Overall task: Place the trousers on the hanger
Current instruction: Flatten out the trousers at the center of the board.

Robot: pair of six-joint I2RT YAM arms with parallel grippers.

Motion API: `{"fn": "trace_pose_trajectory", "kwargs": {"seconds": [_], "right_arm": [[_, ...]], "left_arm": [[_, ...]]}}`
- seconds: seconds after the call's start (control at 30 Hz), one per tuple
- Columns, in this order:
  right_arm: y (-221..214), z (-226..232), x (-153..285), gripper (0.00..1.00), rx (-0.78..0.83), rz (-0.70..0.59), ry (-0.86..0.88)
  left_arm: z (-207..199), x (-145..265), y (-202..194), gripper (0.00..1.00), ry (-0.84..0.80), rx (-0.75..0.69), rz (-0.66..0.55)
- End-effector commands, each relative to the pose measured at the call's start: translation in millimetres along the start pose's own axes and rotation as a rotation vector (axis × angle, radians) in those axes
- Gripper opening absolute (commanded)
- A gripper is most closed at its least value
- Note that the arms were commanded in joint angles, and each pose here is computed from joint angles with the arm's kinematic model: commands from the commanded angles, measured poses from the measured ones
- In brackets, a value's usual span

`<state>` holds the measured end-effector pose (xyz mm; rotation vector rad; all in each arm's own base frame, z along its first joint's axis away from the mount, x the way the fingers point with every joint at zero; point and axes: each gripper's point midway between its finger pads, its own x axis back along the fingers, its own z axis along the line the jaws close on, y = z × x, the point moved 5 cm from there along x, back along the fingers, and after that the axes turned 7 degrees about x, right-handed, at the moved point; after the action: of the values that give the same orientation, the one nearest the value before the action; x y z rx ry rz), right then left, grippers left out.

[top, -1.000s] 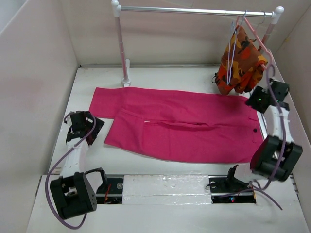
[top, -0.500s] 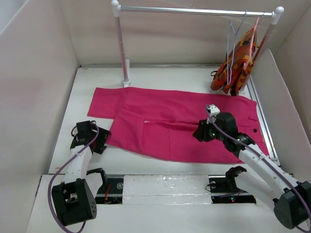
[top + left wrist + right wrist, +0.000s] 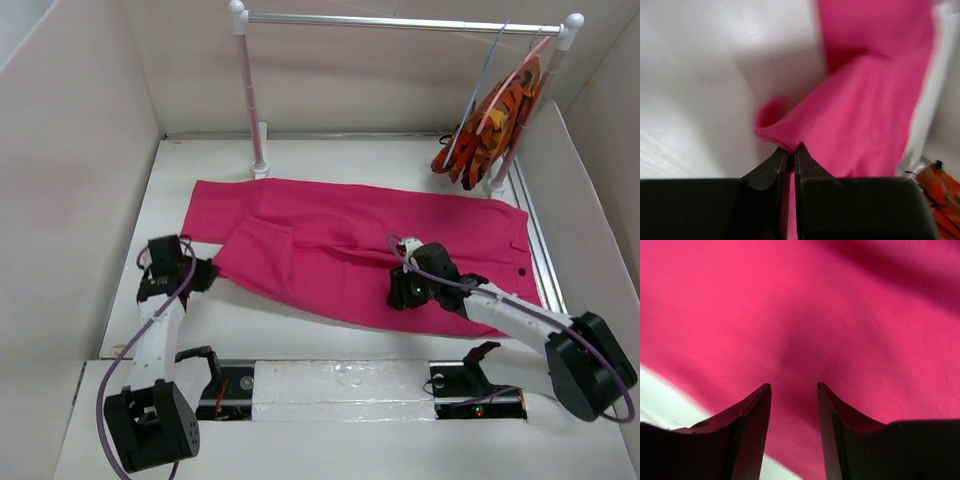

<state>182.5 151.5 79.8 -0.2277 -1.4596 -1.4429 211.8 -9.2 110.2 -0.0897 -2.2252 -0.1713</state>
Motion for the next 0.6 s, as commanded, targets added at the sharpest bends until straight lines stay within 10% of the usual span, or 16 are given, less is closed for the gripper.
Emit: {"fn": "trace_pose_trajectory", "kwargs": {"seconds": [0.0, 0.2, 0.57], "right_arm": [[-12.9, -12.0, -17.0, 0.47, 0.002, 0.032, -0.022], [-22.6, -19.8, -31.0, 0.47, -0.008, 0.087, -0.041], [-19.1, -26.1, -25.9, 0.46, -0.012, 0.081, -0.045]], "left_arm": [[-87.0, 57.6, 36.3, 0.00, -0.199, -0.110, -0.205], [-138.7, 107.9, 31.9, 0.00, -0.278, -0.364, -0.318], [-33.3, 45.3, 1.7, 0.24, -0.063, -0.313, -0.175]]}}
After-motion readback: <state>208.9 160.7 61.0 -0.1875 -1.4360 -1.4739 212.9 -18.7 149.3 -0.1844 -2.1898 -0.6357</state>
